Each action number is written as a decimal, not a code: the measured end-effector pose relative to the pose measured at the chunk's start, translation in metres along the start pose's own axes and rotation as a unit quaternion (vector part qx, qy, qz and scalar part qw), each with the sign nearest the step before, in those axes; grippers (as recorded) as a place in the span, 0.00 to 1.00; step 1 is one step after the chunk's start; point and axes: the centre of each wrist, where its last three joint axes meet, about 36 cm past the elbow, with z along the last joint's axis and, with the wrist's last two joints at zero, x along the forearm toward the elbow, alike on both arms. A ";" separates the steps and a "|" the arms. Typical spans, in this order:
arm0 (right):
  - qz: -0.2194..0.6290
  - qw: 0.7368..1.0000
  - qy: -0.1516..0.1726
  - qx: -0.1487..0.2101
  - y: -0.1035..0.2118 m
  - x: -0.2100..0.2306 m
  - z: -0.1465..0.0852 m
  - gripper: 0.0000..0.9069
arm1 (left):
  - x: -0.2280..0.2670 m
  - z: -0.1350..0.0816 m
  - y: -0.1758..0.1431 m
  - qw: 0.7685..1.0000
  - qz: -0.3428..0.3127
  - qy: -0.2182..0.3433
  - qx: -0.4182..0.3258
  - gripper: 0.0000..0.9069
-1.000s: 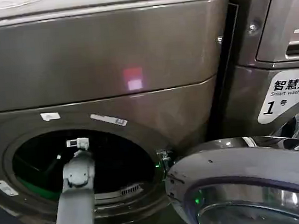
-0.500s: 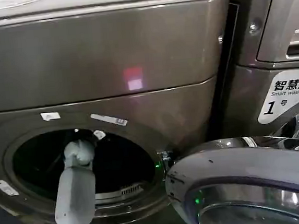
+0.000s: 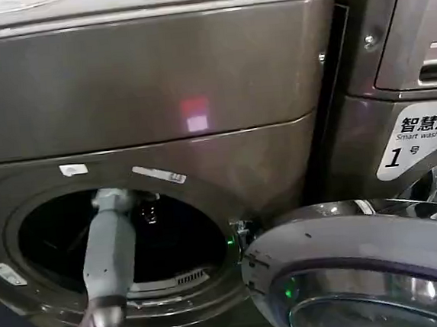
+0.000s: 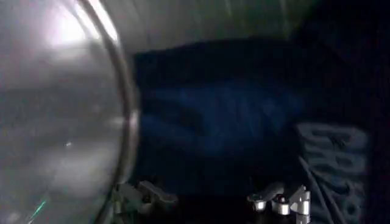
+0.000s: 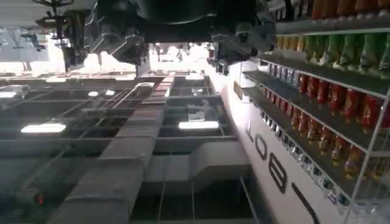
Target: Grasp the clothes from the dryer.
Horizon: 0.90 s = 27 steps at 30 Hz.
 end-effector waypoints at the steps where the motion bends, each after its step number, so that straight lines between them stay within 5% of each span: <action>1: 0.000 1.000 0.000 0.001 0.000 0.000 0.001 1.00 | 0.000 0.000 0.004 1.000 0.008 0.003 -0.007 1.00; 14: -0.004 1.000 0.008 0.006 0.008 0.006 0.014 1.00 | -0.015 0.001 0.035 0.996 0.090 0.024 -0.014 1.00; 27: -0.006 1.000 0.010 0.007 0.012 0.006 0.018 1.00 | -0.041 0.014 0.030 0.989 0.150 0.014 0.006 1.00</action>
